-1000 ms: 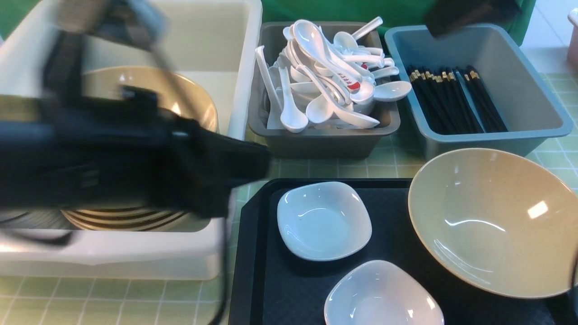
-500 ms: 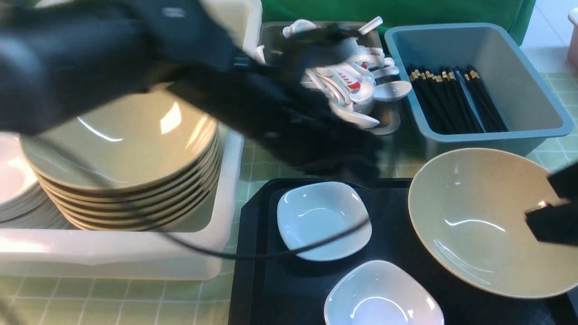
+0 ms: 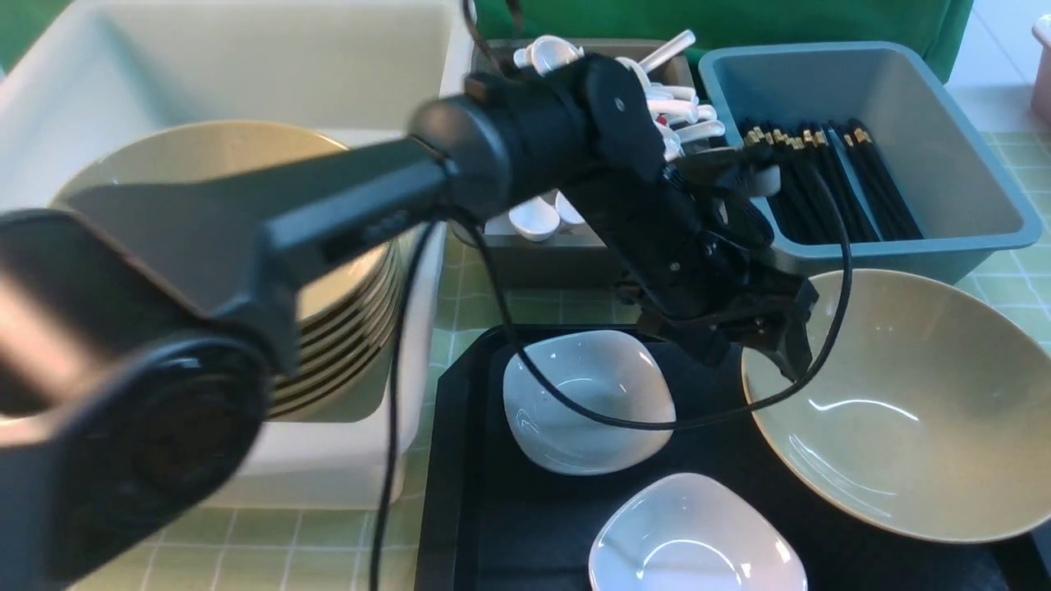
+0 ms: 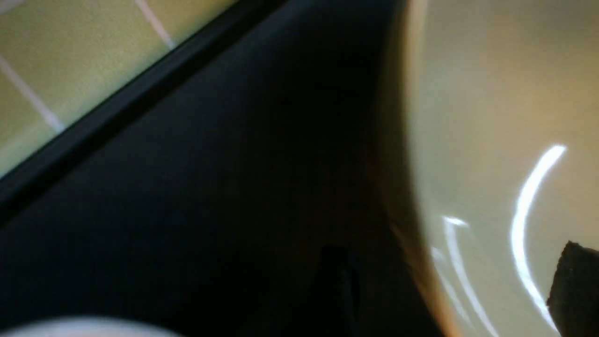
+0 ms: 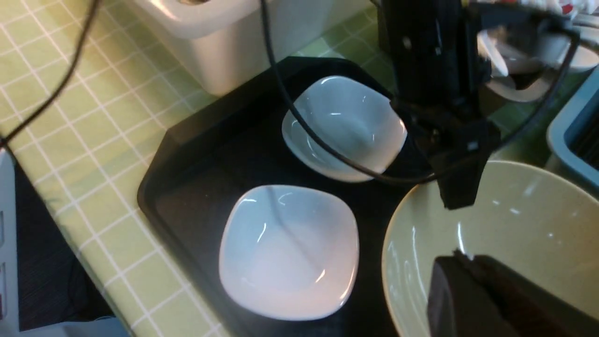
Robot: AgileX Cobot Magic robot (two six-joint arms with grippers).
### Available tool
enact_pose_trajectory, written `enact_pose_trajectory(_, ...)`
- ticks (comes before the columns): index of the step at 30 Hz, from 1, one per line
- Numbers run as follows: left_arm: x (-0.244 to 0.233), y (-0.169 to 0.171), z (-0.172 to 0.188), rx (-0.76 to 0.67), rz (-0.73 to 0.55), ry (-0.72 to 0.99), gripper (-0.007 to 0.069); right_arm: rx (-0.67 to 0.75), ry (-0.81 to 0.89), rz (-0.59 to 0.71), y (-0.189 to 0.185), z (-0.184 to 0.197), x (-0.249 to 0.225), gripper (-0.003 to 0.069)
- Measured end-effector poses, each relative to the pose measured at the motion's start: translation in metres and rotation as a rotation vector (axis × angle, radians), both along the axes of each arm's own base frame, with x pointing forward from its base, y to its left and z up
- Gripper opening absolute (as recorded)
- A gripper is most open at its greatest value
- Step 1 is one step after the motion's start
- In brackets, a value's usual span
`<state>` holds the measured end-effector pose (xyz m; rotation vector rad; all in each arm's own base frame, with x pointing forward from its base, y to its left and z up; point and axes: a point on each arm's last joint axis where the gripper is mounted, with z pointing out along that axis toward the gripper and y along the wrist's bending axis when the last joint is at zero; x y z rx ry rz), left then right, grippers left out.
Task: On green table put chopsticks spoon bowls plates into blue grey white boxes.
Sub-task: 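Grasp the large bowl on the tray by its rim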
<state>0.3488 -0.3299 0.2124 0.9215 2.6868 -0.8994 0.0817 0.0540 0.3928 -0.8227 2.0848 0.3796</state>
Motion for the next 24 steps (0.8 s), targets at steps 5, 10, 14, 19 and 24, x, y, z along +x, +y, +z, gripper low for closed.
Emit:
enact_pose_trajectory(5, 0.006, -0.005, -0.012, -0.008, -0.012, 0.052, 0.0243, -0.004, 0.003, -0.001, 0.000, -0.001, 0.000, 0.0025)
enact_pose_trajectory(10, 0.007, -0.004, -0.010, -0.029, -0.008, 0.077, 0.0020, 0.006, 0.011, -0.011, 0.000, -0.001, 0.000, 0.0025)
enact_pose_trajectory(14, 0.002, 0.004, 0.006, -0.032, -0.058, 0.081, 0.0016, -0.004, -0.007, 0.026, 0.002, 0.000, 0.000, 0.0026)
enact_pose_trajectory(19, 0.002, 0.029, 0.043, -0.036, -0.080, 0.054, 0.0016, 0.002, -0.054, 0.071, 0.007, 0.010, 0.004, 0.0026)
enact_pose_trajectory(24, 0.010, 0.083, 0.116, -0.139, 0.031, -0.069, 0.0016, 0.062, -0.131, 0.109, 0.014, 0.022, 0.009, 0.0027)
